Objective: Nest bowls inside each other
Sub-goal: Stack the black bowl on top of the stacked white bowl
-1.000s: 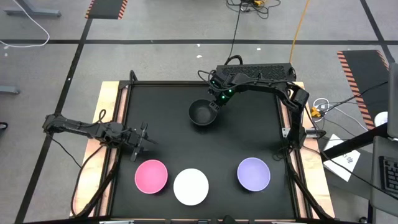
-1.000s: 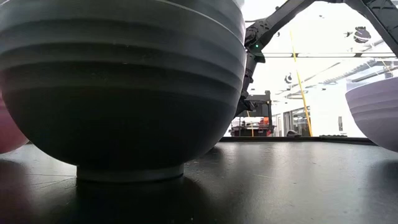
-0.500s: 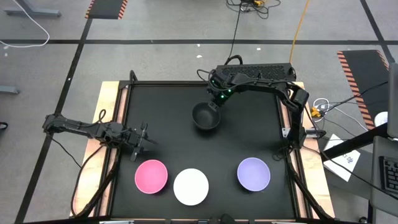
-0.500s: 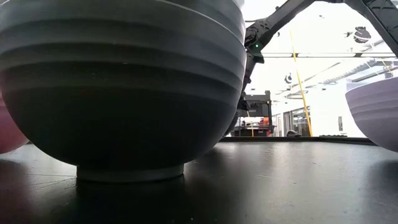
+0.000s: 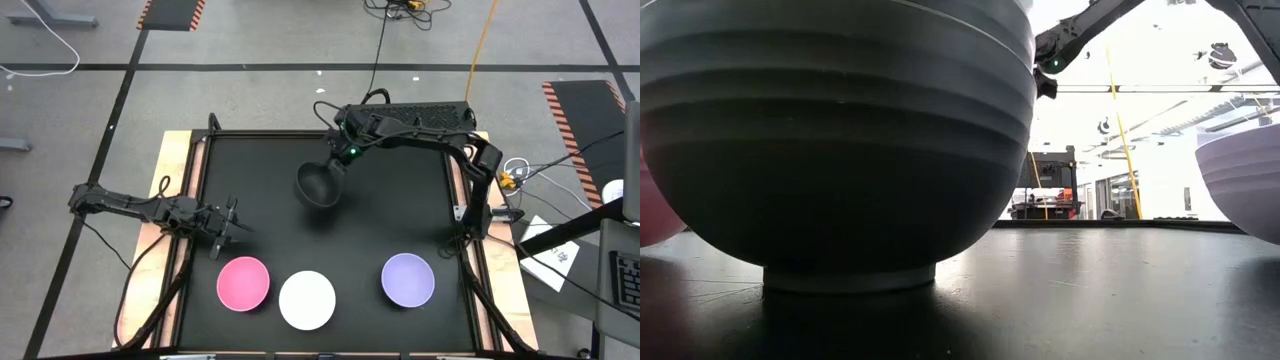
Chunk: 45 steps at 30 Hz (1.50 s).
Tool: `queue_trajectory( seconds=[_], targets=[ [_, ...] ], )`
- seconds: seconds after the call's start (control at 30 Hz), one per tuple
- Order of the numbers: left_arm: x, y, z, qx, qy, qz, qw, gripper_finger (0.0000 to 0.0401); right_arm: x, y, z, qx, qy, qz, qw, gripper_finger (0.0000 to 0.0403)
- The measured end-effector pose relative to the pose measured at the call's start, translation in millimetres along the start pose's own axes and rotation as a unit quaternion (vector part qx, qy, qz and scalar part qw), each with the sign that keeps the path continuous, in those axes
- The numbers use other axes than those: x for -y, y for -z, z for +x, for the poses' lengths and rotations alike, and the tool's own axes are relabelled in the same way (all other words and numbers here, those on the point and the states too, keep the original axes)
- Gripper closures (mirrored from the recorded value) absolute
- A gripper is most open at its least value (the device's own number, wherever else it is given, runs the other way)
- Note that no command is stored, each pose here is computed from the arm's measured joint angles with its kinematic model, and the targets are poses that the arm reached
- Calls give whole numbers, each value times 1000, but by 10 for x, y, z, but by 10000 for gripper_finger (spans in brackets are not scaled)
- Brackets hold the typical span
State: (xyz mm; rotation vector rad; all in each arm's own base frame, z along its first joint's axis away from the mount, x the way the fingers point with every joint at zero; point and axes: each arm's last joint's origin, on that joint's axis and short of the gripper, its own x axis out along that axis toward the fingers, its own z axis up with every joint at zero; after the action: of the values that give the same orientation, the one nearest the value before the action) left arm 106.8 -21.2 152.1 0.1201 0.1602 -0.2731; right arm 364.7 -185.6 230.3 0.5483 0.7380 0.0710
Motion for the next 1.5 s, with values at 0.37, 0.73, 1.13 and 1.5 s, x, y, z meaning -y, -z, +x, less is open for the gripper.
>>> queue_trajectory(
  seconds=[0.37, 0.73, 1.13, 1.5],
  targets=[
    [-1, 1, 0, -1, -3, -8, 1000, 265, -807, -180, 15, 86, -89, -195, 973, 402],
    [1, 1, 0, 0, 0, -17, 1000, 265, -934, -18, -166, 105, -64, -229, 966, 402],
    [-1, 1, 0, -1, -4, -15, 1000, 265, -915, 685, -808, 241, -22, -206, 948, 403],
    [-2, 2, 0, -1, -6, -23, 1000, 265, -801, 1199, -780, 222, 35, -183, 957, 402]
  ],
)
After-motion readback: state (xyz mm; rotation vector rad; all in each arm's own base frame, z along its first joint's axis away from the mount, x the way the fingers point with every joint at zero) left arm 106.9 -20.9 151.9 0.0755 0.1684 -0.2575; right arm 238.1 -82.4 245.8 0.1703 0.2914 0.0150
